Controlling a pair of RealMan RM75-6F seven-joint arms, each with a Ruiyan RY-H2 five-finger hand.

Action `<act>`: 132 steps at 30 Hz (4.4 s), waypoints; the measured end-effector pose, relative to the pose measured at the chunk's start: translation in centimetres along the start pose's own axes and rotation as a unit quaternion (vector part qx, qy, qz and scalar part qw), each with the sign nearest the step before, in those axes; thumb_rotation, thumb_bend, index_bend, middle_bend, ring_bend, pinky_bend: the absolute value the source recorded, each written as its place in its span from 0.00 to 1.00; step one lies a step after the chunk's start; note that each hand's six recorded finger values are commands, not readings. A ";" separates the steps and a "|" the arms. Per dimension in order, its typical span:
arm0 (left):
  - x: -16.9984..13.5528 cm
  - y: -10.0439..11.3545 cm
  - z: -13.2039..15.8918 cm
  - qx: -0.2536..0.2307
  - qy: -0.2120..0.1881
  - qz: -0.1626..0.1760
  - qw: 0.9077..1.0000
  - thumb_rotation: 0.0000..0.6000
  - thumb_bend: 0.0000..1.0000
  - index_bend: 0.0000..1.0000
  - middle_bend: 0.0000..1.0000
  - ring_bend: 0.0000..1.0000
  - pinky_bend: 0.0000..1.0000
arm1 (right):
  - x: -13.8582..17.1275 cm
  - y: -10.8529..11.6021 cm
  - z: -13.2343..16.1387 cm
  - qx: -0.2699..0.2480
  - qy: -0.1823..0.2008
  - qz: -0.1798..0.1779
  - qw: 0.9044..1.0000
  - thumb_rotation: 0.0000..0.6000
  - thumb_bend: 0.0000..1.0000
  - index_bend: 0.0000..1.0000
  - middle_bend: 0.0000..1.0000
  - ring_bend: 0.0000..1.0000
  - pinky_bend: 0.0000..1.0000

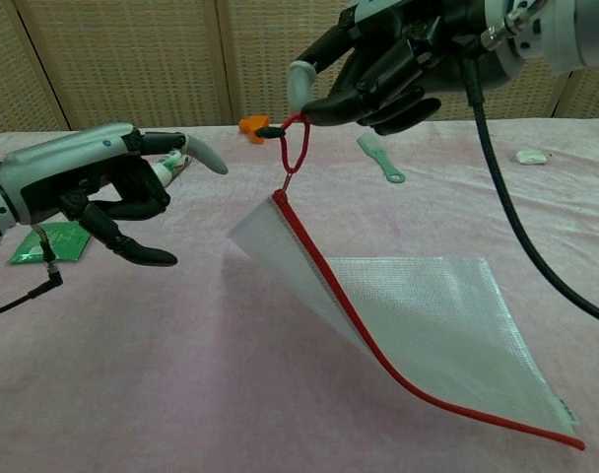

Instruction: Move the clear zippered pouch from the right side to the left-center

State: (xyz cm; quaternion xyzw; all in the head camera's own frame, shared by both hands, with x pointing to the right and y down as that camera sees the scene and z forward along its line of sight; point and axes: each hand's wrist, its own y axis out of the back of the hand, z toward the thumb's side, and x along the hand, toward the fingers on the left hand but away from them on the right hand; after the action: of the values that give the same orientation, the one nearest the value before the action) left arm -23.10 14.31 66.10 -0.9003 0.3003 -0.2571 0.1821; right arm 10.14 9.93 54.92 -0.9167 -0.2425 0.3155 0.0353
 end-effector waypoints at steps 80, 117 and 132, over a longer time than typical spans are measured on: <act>5.4 2.7 7.7 -0.200 -0.056 0.093 0.974 1.00 0.79 0.86 0.93 0.89 1.00 | 2.1 -0.3 -3.6 0.050 -0.019 -0.029 0.998 1.00 0.72 0.81 1.00 0.98 1.00; 3.9 11.3 8.3 -0.210 -0.074 0.182 0.958 1.00 0.80 0.87 0.93 0.89 1.00 | 4.4 0.3 -13.2 0.114 -0.142 -0.024 0.983 1.00 0.72 0.81 1.00 0.98 1.00; 2.8 12.6 7.6 -0.209 -0.075 0.196 0.955 1.00 0.81 0.87 0.93 0.89 1.00 | 6.0 0.7 -16.8 0.138 -0.179 -0.018 0.974 1.00 0.72 0.81 1.00 0.98 1.00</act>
State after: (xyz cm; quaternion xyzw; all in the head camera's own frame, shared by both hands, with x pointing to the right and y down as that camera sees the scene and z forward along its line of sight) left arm -22.50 4.37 54.91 -0.8585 0.5032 -0.0797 0.0585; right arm 24.57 13.66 64.81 -0.8271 -0.2154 0.5043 0.1230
